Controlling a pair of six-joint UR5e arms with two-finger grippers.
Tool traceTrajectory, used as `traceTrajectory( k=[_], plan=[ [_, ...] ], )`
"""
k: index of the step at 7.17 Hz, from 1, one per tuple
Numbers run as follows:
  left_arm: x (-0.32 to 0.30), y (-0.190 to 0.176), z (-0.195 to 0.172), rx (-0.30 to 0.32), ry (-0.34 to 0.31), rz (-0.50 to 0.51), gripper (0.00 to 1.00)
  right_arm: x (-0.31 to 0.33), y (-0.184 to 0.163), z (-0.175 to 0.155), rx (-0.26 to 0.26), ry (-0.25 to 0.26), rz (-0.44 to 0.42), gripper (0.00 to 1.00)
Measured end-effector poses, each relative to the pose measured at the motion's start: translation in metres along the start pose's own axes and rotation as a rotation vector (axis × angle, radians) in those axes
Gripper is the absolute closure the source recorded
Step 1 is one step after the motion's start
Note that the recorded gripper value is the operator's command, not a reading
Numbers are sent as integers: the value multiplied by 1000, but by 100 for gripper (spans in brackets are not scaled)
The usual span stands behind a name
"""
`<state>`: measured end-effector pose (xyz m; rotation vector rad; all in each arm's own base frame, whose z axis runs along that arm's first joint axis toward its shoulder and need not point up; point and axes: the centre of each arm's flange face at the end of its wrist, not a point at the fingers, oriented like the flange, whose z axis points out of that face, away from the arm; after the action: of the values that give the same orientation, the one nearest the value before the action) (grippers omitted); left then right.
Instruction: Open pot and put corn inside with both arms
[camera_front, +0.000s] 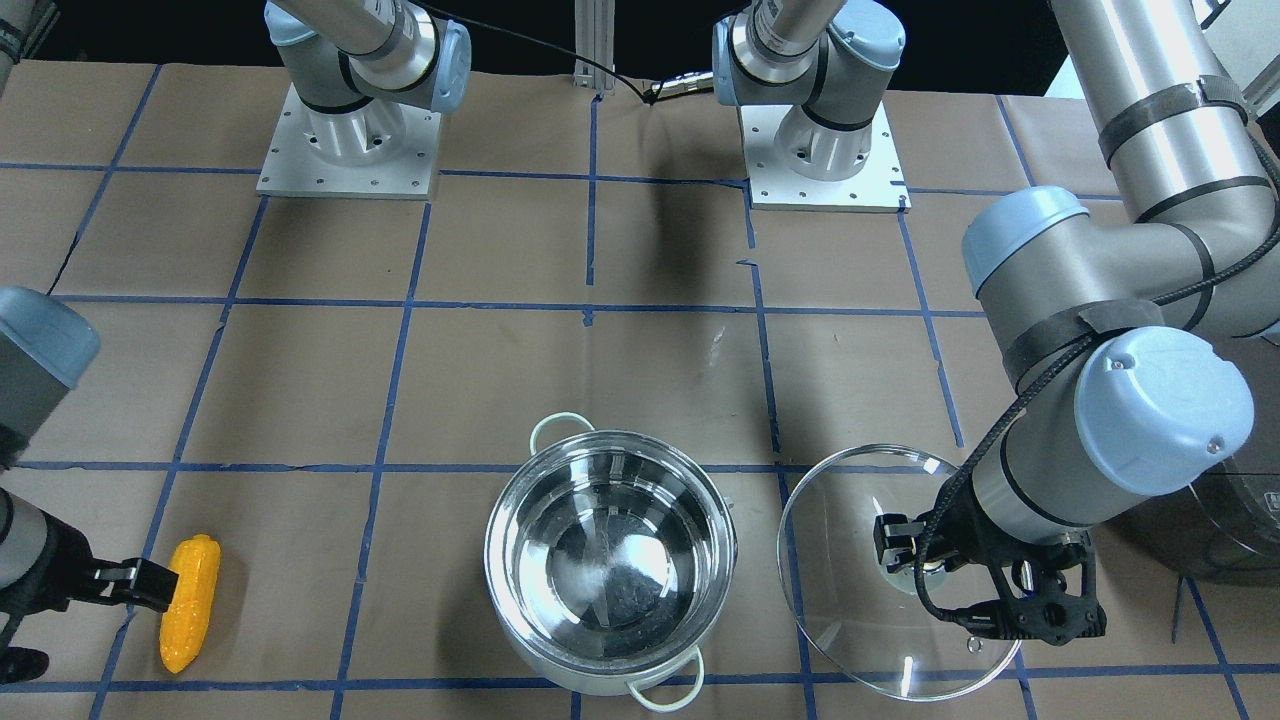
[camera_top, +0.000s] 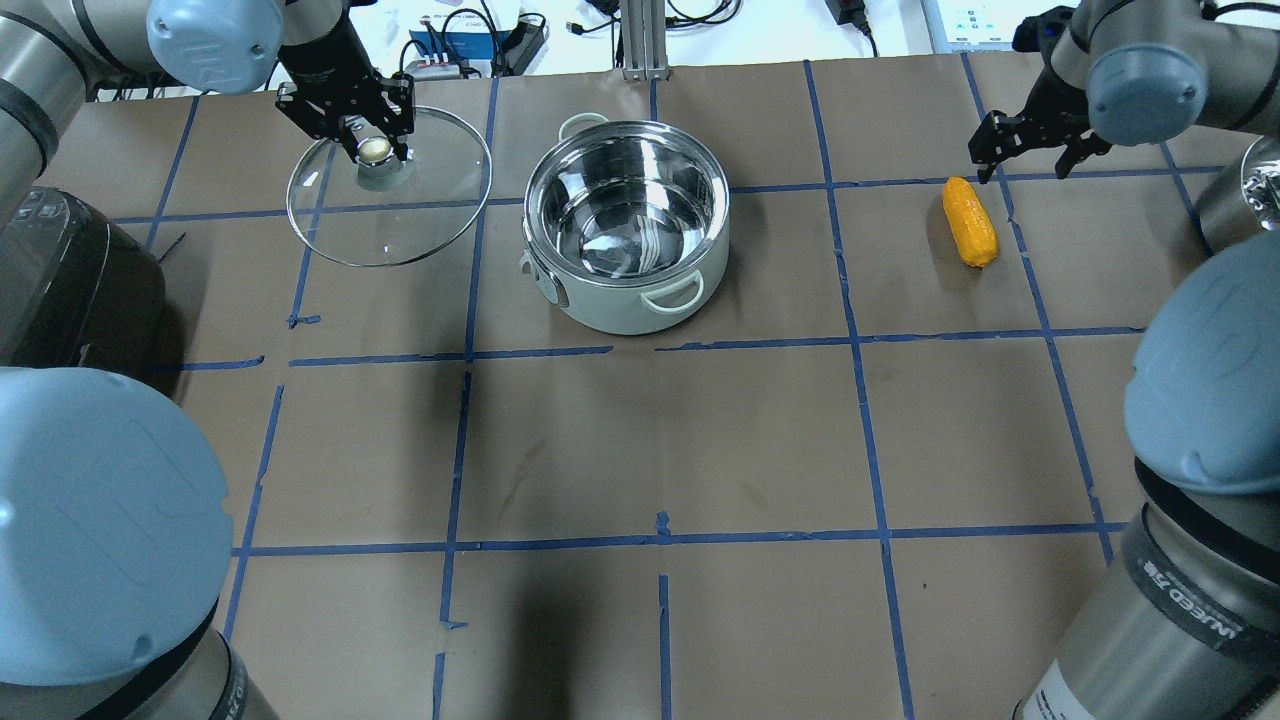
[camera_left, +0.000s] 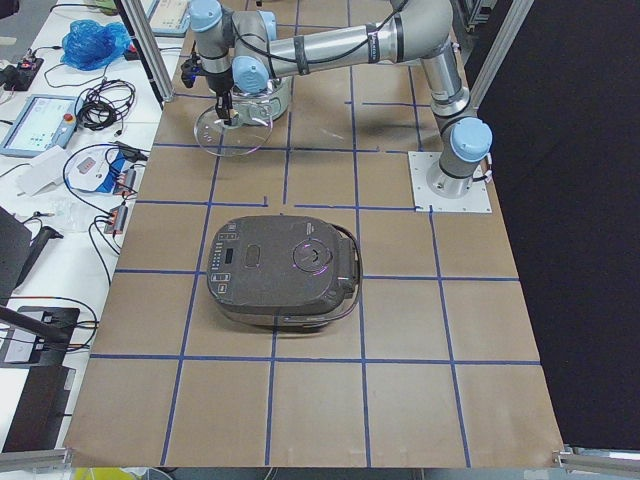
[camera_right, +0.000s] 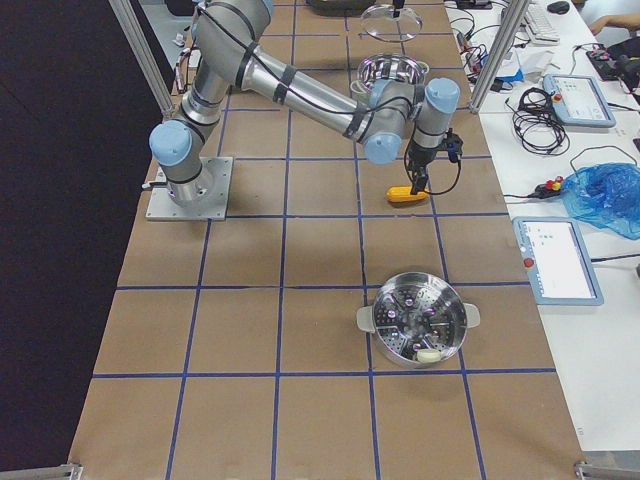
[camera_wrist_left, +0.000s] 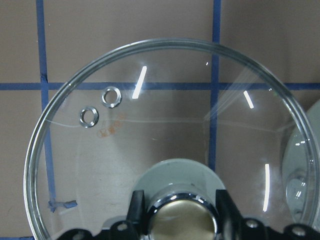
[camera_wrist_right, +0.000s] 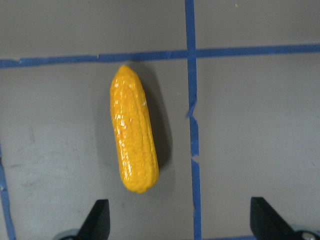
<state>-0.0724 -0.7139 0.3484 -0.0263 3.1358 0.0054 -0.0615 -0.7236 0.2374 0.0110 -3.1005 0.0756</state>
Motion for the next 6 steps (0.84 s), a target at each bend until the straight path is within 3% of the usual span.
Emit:
traceTrajectory(
  k=[1,2,3,5,6],
  plan=[
    [-13,2,21,-27,3,1,100,-9,0,25,-11,-30,-9,8],
    [-31,4,42,-35,5,-2,100,-16,5,44,-26,-65,-13,35],
    [-44,8,61,-33,6,-10,100,-20,8,52,-35,-78,-16,89],
    [-50,10,97,-11,9,-24,100,-20,10,47,-40,-71,-17,98],
    [-51,8,106,11,6,-22,75,-25,12,37,-44,-64,-21,98]
  ],
)
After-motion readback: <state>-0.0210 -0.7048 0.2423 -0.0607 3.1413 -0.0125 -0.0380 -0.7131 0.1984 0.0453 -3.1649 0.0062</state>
